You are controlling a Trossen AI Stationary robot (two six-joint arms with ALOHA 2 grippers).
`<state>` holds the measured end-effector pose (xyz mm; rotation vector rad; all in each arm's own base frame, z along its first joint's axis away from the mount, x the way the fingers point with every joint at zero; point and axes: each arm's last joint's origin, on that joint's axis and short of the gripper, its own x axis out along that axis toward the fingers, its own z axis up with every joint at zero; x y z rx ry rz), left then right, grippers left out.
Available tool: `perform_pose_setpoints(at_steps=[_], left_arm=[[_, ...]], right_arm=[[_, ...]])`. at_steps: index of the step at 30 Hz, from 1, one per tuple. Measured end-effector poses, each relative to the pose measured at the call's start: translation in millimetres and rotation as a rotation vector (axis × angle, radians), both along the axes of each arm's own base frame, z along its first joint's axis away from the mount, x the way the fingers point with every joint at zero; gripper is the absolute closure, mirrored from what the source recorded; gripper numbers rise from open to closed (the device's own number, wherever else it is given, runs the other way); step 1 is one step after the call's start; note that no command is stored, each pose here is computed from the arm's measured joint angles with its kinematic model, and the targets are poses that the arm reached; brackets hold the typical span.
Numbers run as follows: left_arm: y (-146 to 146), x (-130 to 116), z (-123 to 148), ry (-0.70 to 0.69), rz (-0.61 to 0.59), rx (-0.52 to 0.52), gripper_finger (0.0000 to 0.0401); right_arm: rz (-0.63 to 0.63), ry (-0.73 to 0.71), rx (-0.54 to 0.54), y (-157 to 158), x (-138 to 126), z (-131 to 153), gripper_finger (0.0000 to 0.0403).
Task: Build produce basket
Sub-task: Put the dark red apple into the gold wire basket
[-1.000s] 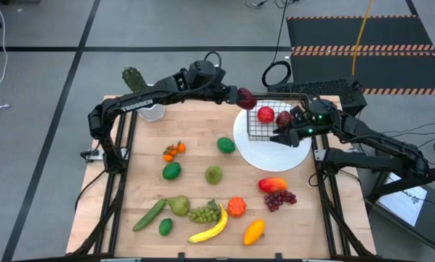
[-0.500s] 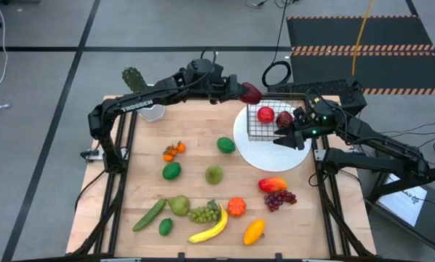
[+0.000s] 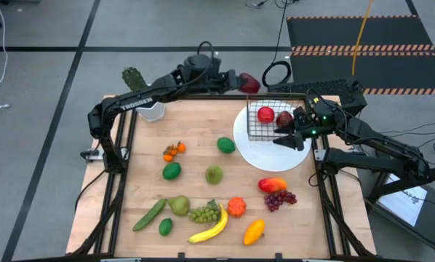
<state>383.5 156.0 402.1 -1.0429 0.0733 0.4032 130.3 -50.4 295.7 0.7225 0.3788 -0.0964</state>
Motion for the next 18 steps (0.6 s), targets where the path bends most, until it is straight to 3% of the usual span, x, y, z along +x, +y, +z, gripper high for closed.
perform_pose_setpoints(at_steps=[7,13,18], left_arm=[[5.7,-1.2,4.9,0.005,-0.046,0.193,0.0123],[6.5,-1.2,5.7,0.082,-0.11,0.467,0.0123],[6.3,-1.1,5.8,0.154,-0.165,0.701,0.0123]], right_arm=[[-0.059,0.015,-0.064,-2.3,-0.1,-0.4,0.0007],[-0.115,0.015,0.081,-2.3,-0.1,-0.4,0.0007],[-0.12,0.007,0.085,-2.5,0.2,0.3,0.0007]])
